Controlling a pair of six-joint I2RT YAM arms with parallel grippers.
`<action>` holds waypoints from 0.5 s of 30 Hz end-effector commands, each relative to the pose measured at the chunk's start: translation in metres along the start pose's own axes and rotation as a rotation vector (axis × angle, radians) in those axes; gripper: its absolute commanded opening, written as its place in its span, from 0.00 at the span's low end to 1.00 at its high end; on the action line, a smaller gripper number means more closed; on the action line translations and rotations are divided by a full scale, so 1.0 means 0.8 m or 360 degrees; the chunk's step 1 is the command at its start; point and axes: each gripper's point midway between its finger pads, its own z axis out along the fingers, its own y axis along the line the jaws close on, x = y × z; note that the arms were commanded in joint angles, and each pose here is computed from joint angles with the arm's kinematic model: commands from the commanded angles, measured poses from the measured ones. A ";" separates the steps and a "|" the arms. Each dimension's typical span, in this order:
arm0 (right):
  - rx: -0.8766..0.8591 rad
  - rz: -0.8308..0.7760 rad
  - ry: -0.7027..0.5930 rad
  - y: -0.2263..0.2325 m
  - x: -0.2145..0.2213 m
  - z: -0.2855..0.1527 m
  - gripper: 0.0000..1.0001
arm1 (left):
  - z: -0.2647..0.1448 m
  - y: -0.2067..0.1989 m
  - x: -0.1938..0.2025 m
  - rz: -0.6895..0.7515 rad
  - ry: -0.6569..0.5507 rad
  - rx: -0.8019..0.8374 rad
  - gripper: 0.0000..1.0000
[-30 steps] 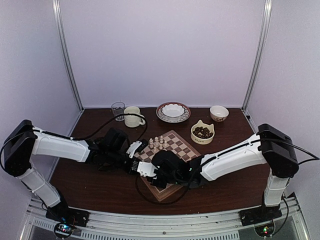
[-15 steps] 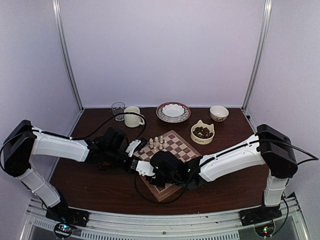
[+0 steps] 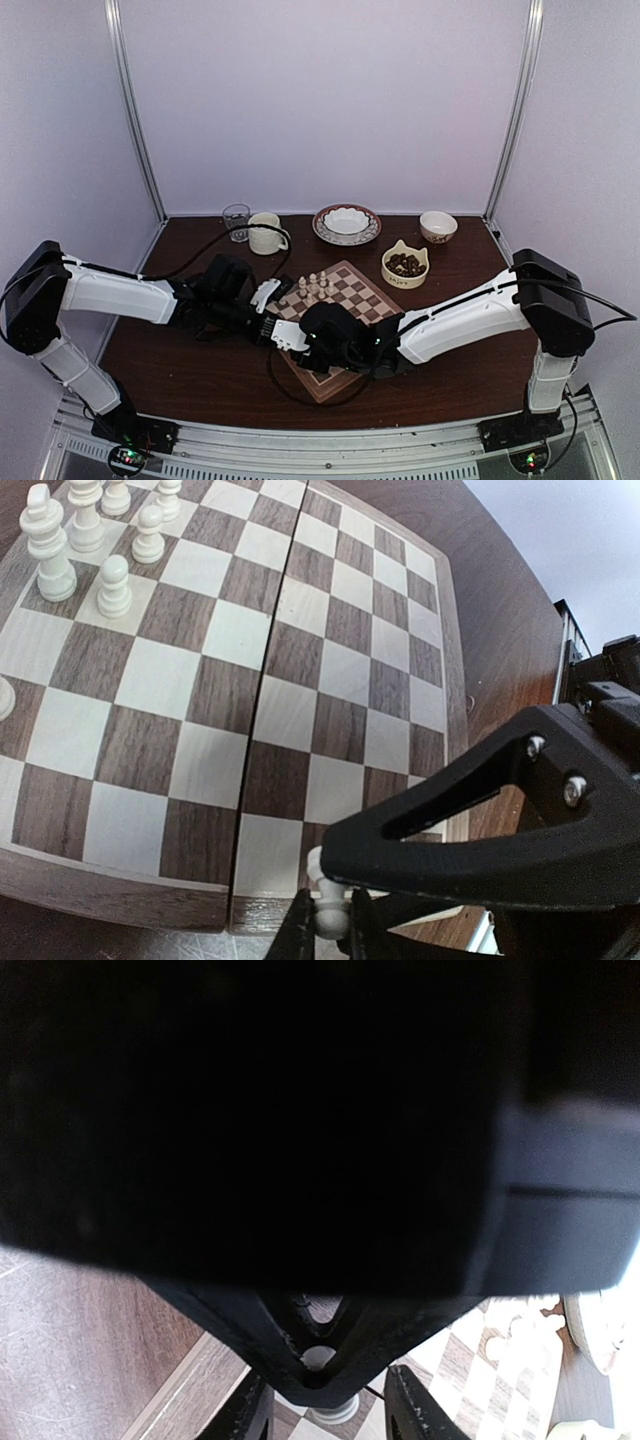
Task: Set up the chess pieces on the board
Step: Pass from the left arm to the right
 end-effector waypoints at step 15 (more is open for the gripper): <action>-0.0045 0.0050 -0.0102 -0.002 0.007 -0.020 0.51 | -0.017 -0.042 -0.027 0.0038 -0.0145 0.0312 0.02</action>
